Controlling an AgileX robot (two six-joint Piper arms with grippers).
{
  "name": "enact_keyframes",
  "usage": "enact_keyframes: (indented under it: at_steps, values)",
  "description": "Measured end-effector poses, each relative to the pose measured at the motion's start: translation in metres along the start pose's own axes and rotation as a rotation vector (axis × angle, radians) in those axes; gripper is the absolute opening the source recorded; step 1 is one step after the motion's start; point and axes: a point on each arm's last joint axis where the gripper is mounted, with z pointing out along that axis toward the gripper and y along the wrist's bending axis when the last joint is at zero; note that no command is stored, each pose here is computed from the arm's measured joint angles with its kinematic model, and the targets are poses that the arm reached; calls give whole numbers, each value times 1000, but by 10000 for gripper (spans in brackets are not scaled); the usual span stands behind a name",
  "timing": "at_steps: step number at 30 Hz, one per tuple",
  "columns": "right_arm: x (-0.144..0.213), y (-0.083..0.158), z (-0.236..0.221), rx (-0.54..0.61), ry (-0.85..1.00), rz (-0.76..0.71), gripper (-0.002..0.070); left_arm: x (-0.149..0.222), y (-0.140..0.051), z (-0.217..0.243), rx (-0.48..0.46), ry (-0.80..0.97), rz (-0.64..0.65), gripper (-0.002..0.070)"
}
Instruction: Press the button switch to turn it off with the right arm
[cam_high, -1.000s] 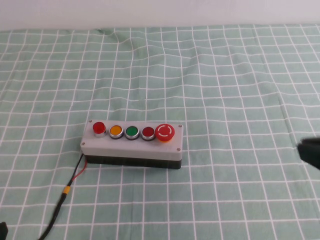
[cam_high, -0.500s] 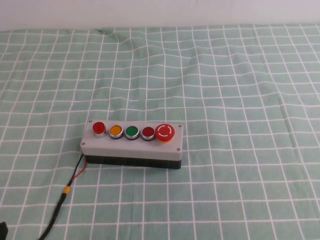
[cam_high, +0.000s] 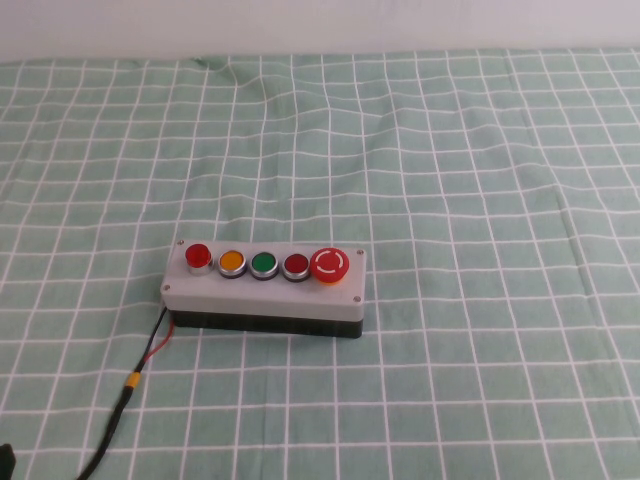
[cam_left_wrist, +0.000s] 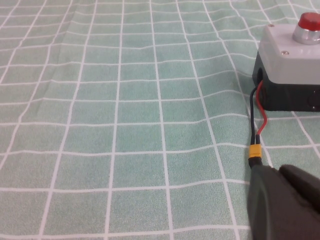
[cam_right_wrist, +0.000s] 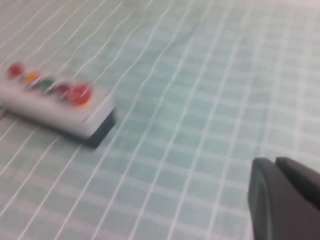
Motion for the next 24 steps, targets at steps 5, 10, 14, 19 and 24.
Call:
enact_keyframes:
  at_steps: [5,10,14,19,24]
  values:
    - [29,-11,-7,138,-228,27,-16,0,0,0,0,0,0,-3]
    - [71,-15,8,195,-336,31,-16,0,0,0,0,0,0,-3]
    - [100,-19,33,207,-302,31,-16,0,0,0,0,0,0,-3]
    - [136,-24,58,212,-210,34,-16,0,0,0,0,0,0,-3]
    - [158,-25,70,196,-140,87,-16,0,0,0,0,0,0,-3]
